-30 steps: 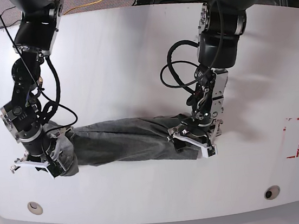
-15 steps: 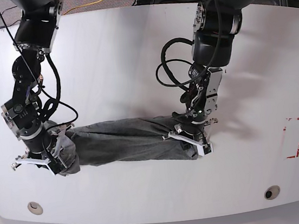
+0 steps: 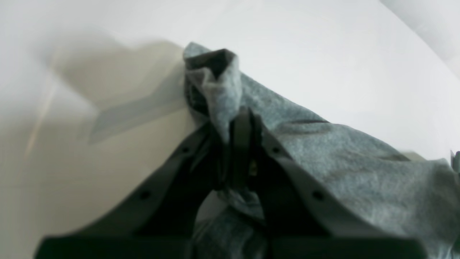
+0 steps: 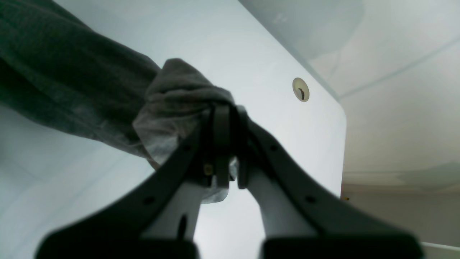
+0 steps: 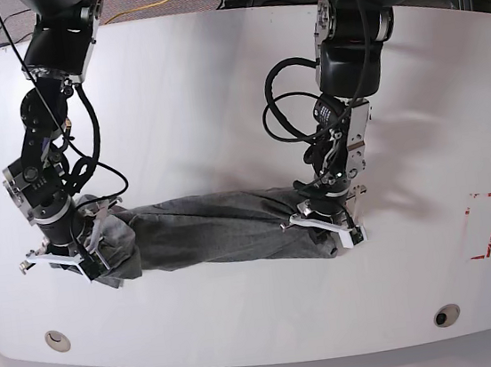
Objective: Layout the t-shirt on the table in an organized manner, then fold the t-shirt properly
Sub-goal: 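Hold both shirt ends and draw the grippers slightly toward each other, then lift the shirt with both grippers and swing it up and away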
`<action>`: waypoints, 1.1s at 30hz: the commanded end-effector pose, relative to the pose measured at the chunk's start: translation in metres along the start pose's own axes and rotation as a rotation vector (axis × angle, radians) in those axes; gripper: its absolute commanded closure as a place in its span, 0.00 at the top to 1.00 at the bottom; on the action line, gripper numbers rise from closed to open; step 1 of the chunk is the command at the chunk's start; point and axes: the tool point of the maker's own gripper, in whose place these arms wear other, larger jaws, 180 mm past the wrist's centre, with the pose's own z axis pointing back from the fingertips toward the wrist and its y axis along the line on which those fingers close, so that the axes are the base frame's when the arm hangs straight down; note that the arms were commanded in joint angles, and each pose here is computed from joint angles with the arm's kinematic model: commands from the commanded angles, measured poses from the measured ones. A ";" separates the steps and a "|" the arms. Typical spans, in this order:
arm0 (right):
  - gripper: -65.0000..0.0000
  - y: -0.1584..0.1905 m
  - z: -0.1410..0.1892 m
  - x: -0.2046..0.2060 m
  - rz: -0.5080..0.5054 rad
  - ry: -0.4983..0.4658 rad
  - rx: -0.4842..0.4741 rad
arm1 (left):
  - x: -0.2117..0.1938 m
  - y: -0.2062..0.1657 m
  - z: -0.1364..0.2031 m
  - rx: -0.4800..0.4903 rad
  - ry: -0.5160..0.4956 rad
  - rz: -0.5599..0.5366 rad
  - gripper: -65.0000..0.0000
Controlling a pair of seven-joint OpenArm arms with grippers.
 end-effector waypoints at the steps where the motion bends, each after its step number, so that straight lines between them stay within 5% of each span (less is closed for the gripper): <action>1: 0.00 -0.014 0.007 0.019 0.009 -0.062 -0.043 | 0.033 -0.009 -0.003 -0.027 -0.079 -0.015 0.00; 16: 0.00 -0.016 0.010 0.025 0.016 -0.079 -0.053 | 0.058 -0.004 0.007 -0.037 -0.150 -0.035 0.00; 33: 0.00 -0.010 0.024 0.038 0.021 -0.122 -0.067 | 0.148 -0.016 0.072 -0.117 -0.435 -0.128 0.00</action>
